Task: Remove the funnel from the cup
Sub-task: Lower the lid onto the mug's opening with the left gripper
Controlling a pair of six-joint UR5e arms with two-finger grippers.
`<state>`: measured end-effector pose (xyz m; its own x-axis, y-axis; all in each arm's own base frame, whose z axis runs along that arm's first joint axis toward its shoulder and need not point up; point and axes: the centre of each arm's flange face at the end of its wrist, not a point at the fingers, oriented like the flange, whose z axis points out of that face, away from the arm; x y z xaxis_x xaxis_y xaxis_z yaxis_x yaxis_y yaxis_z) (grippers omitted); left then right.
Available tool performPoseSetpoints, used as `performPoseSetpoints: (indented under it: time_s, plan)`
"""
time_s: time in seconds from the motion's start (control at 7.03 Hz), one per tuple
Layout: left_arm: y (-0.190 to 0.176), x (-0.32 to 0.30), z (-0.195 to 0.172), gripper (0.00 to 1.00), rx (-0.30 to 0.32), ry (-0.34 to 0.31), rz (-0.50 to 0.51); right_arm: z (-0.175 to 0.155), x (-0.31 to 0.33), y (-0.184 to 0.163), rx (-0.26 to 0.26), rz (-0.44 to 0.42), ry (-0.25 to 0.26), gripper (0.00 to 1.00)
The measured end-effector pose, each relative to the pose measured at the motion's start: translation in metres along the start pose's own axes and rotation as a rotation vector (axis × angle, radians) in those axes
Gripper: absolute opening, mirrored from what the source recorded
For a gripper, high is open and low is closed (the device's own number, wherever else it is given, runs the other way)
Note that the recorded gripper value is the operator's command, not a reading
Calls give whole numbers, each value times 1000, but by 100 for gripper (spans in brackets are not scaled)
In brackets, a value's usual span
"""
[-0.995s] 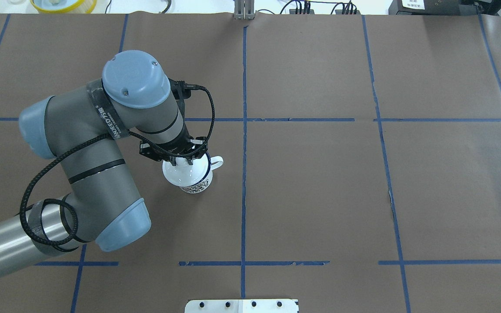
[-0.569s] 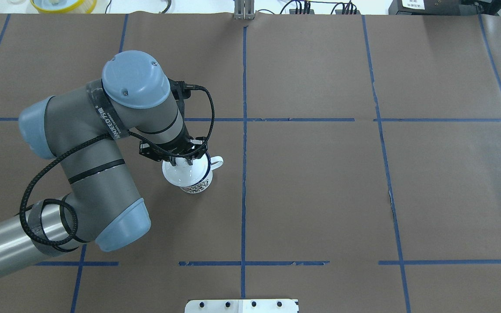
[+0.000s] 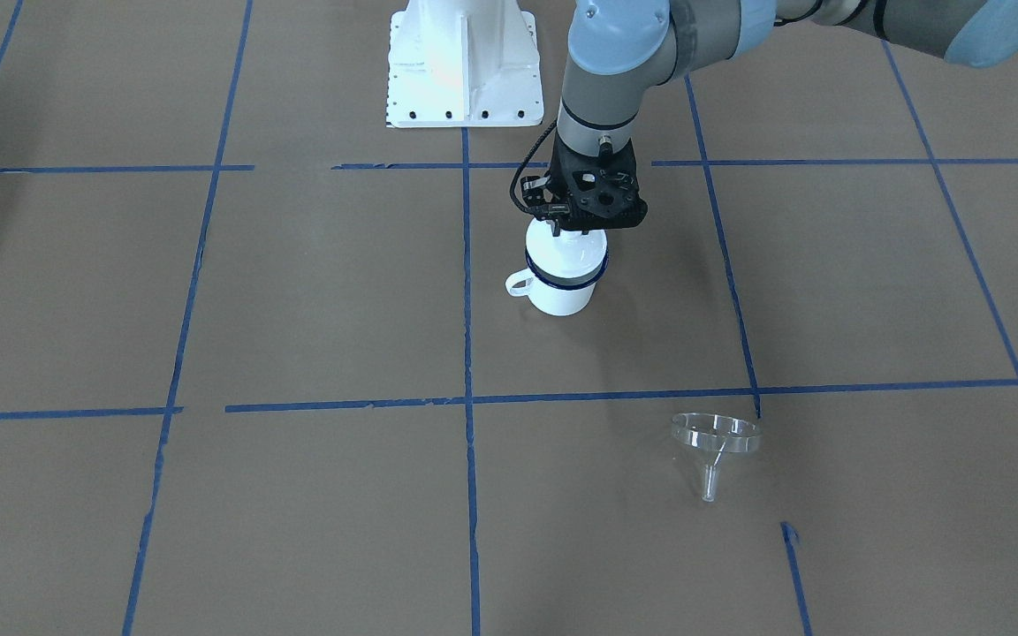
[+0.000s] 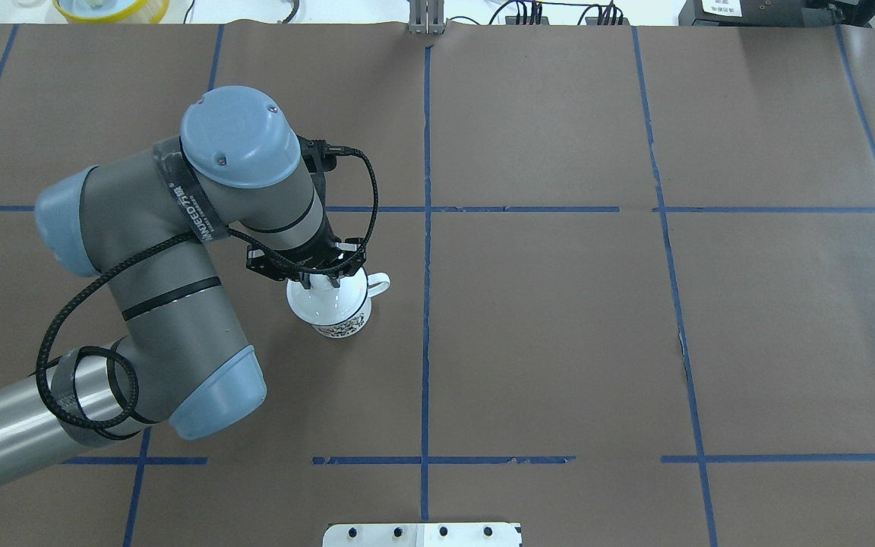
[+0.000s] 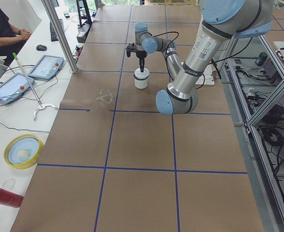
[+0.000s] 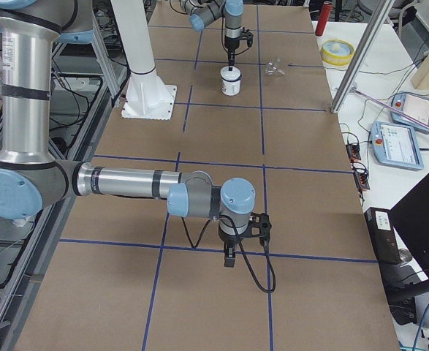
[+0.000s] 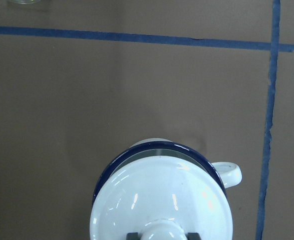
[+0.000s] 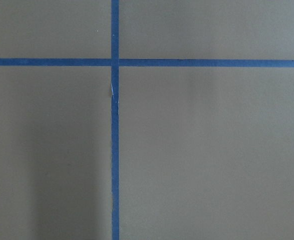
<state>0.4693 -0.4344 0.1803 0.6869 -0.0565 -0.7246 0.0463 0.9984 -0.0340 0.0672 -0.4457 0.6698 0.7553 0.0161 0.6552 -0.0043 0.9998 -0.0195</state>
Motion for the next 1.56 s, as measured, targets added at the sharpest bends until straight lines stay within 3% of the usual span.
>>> performPoseSetpoints:
  time_s: [0.14,0.28,0.43,1.56]
  plan:
    - [0,0,1,0,0,1,1,0,0,0,0,0,0,100]
    - [-1,-1,2,45,1,5,2,0,0,0,0,0,0,100]
    - [-1,-1,3,99,1,8,2,0,0,0,0,0,0,100]
    - [1,-5,2,100,3,26,3,0,0,0,0,0,0,100]
